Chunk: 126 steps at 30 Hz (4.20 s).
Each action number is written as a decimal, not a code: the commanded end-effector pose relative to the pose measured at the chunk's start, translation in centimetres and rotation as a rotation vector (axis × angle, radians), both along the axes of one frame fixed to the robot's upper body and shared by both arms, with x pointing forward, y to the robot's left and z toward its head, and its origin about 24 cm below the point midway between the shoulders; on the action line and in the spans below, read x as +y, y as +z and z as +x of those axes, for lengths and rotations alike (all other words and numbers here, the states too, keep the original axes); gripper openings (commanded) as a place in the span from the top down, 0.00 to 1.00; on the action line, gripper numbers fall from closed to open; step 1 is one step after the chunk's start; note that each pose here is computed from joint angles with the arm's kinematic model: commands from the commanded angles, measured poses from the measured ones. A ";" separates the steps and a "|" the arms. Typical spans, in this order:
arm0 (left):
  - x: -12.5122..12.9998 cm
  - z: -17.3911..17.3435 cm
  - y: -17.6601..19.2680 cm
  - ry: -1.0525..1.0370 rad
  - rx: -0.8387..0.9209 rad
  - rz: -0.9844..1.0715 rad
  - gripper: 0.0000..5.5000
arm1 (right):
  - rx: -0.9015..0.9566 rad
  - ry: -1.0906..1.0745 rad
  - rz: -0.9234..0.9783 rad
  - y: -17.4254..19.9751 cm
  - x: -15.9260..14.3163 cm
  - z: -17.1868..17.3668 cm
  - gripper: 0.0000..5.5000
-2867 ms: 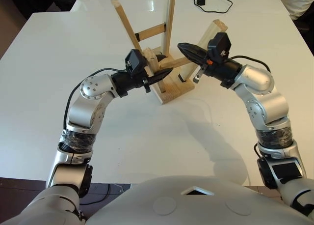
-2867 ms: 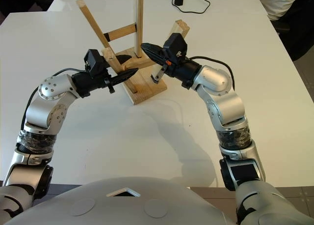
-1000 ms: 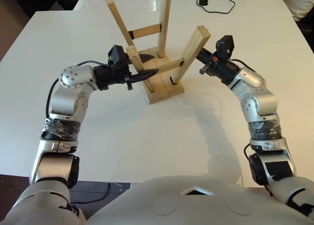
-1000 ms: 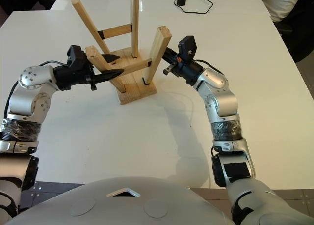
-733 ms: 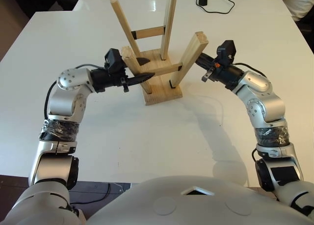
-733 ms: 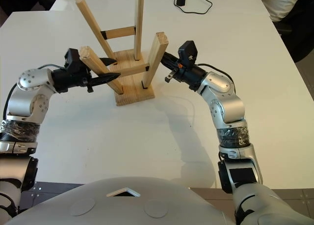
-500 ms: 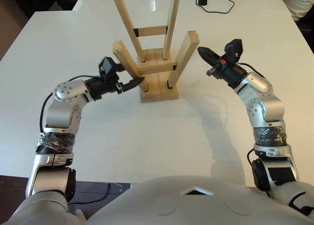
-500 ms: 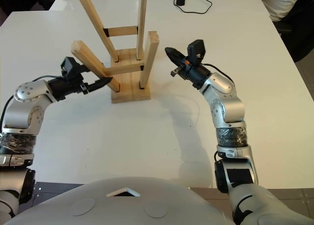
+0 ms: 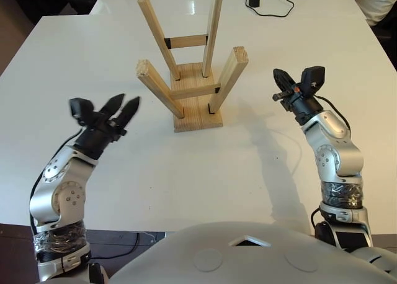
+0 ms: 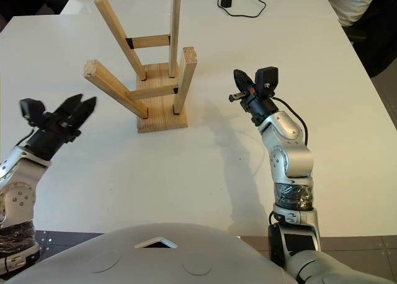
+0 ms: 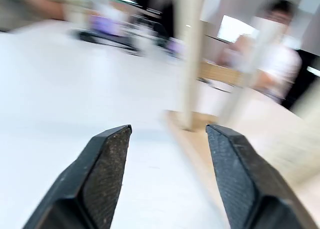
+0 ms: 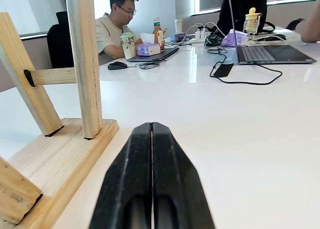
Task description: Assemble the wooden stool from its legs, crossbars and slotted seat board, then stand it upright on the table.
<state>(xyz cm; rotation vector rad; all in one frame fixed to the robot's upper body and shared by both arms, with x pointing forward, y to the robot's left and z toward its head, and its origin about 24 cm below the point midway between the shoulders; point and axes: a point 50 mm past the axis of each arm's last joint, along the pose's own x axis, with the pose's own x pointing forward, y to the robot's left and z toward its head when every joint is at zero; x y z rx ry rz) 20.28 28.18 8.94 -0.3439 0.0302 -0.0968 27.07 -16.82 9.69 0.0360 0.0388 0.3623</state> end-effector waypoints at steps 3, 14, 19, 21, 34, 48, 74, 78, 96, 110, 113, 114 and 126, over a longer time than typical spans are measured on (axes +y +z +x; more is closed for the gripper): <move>-6.6 3.0 3.5 0.336 -0.147 0.118 0.67 | -0.187 -0.088 -0.233 3.5 4.0 -0.5 1.00; -14.4 2.7 4.3 0.121 -0.191 0.216 0.95 | -0.224 -0.092 -0.290 4.0 9.6 -0.8 1.00; -14.8 3.3 3.6 0.127 -0.175 0.231 1.00 | -0.216 -0.050 -0.310 3.6 9.7 -0.6 1.00; -14.5 3.6 3.3 0.155 -0.165 0.243 1.00 | -0.215 -0.024 -0.318 3.4 9.6 -0.6 1.00; -11.2 0.9 2.2 0.224 -0.129 0.277 1.00 | -0.255 -0.103 -0.357 3.5 6.5 -0.9 1.00; -14.6 1.0 2.9 -0.031 -0.147 0.222 1.00 | -0.268 0.015 -0.335 3.4 9.4 -1.4 1.00; -18.5 2.3 5.1 -0.105 -0.211 0.251 1.00 | -0.319 0.319 -0.327 4.2 14.1 -3.7 1.00; -17.5 2.4 4.4 -0.046 -0.189 0.281 1.00 | -0.295 0.299 -0.351 3.7 13.2 -3.3 1.00; -8.9 7.6 16.0 -0.184 -0.249 -0.197 1.00 | -0.266 0.294 0.224 14.7 5.5 2.0 1.00; -13.3 5.6 18.5 -0.496 -0.234 -0.319 1.00 | -0.331 0.393 0.186 18.3 6.3 1.4 1.00; -13.7 5.8 16.8 -0.494 -0.135 -0.337 1.00 | -0.255 0.416 0.162 16.4 7.1 1.5 1.00; -13.8 6.0 15.2 -0.476 -0.062 -0.331 1.00 | -0.190 0.424 0.157 14.7 7.6 1.6 1.00; -13.5 5.9 7.2 -0.404 0.167 -0.268 1.00 | 0.000 0.468 0.149 8.3 8.9 1.0 1.00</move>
